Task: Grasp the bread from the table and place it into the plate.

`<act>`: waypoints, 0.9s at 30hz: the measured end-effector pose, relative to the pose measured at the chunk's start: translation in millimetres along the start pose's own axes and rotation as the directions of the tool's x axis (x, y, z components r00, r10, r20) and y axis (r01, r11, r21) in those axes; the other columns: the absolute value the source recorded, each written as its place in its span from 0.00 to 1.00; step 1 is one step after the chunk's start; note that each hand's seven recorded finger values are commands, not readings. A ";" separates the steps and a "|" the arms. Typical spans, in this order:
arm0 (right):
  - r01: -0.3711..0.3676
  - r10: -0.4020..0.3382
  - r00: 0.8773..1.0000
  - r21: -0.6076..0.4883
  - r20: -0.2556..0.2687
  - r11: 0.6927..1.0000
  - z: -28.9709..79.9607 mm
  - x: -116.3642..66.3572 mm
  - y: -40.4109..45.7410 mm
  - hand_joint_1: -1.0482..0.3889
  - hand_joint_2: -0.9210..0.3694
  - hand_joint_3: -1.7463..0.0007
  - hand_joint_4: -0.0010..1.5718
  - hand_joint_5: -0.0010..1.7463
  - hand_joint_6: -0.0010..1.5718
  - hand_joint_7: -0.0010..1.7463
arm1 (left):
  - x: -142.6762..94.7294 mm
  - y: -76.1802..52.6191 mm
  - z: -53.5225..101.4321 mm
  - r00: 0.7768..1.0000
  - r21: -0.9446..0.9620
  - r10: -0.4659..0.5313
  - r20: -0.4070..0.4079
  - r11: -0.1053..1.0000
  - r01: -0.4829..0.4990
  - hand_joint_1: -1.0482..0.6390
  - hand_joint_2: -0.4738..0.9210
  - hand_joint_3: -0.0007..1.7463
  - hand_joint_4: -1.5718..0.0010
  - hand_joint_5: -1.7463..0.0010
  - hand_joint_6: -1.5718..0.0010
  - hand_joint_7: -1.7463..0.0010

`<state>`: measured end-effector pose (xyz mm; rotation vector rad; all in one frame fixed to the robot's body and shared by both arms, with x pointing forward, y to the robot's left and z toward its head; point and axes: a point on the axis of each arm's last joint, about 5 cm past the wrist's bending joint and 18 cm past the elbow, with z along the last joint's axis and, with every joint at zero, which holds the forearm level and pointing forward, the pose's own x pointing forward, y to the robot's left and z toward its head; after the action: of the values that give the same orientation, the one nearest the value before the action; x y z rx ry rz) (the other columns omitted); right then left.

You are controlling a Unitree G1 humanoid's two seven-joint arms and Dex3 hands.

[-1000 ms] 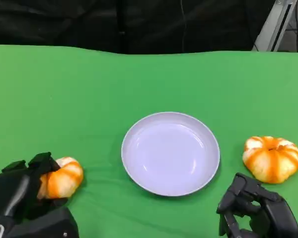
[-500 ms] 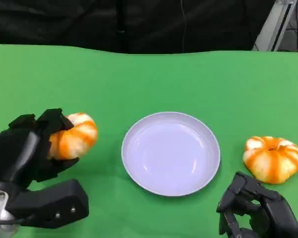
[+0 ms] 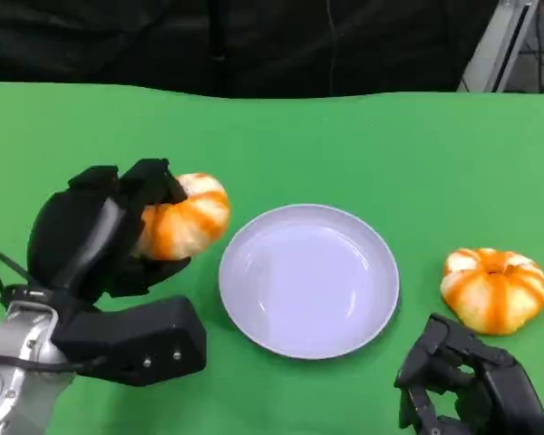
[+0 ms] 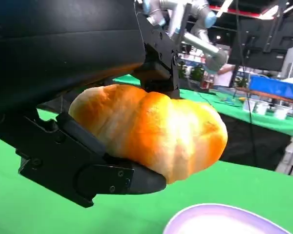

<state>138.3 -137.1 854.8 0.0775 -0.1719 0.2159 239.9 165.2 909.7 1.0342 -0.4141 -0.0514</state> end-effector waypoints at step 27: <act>0.009 -0.009 1.000 0.010 -0.001 1.000 -0.3 -1.3 3.5 0.64 0.24 0.37 0.52 1.00 0.49 0.88 | 45.5 -52.0 53.1 0.965 -0.001 -0.202 0.165 0.979 0.205 0.60 0.85 0.35 0.55 0.00 0.66 0.00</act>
<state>136.3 -134.0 854.5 0.0875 -0.1692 0.2082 270.7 83.9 903.4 1.0550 -0.4550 -0.3257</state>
